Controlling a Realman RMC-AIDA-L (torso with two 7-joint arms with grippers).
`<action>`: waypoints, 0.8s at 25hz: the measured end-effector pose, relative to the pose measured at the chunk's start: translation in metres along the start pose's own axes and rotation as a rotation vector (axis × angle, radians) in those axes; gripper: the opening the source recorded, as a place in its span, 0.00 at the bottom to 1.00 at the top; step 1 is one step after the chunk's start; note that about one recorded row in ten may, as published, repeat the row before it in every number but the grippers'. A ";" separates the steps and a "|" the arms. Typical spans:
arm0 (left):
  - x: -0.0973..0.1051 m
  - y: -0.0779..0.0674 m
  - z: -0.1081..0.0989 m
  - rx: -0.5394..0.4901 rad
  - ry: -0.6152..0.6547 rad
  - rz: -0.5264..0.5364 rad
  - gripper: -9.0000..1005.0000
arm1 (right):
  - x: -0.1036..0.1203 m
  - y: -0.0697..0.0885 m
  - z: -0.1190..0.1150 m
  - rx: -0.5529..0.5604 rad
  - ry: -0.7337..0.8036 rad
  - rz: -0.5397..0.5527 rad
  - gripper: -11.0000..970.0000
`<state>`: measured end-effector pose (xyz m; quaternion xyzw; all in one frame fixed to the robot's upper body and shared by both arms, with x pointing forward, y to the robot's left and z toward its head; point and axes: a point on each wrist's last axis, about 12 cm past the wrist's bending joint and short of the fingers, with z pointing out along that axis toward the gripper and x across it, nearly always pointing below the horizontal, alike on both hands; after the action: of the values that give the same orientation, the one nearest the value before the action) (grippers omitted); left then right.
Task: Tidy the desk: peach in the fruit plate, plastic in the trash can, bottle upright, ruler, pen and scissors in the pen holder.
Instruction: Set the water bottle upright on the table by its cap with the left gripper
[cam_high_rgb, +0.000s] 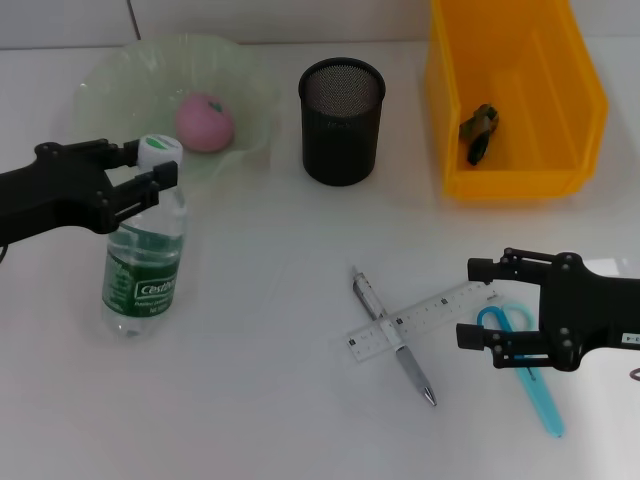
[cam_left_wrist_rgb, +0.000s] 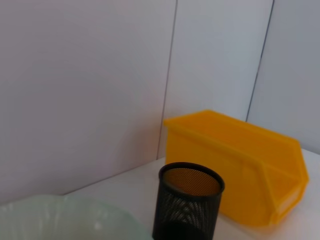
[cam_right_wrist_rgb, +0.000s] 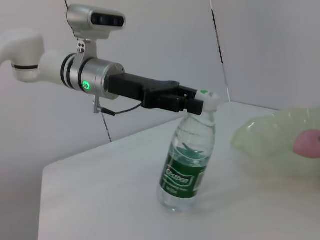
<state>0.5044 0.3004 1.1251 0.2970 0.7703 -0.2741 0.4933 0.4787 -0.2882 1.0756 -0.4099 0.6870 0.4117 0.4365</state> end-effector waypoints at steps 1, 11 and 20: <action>0.002 0.002 -0.002 -0.006 -0.012 -0.007 0.50 | -0.001 0.000 0.000 0.001 0.001 -0.001 0.84; 0.011 0.004 -0.002 0.009 -0.107 -0.014 0.53 | -0.004 -0.001 0.000 0.002 0.003 0.006 0.84; 0.011 0.000 0.001 0.038 -0.123 0.098 0.56 | -0.004 0.001 -0.002 -0.003 0.005 0.003 0.84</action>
<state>0.5018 0.3015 1.1147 0.3259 0.7177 -0.2820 0.5470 0.4787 -0.2893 1.0796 -0.4106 0.6879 0.4125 0.4337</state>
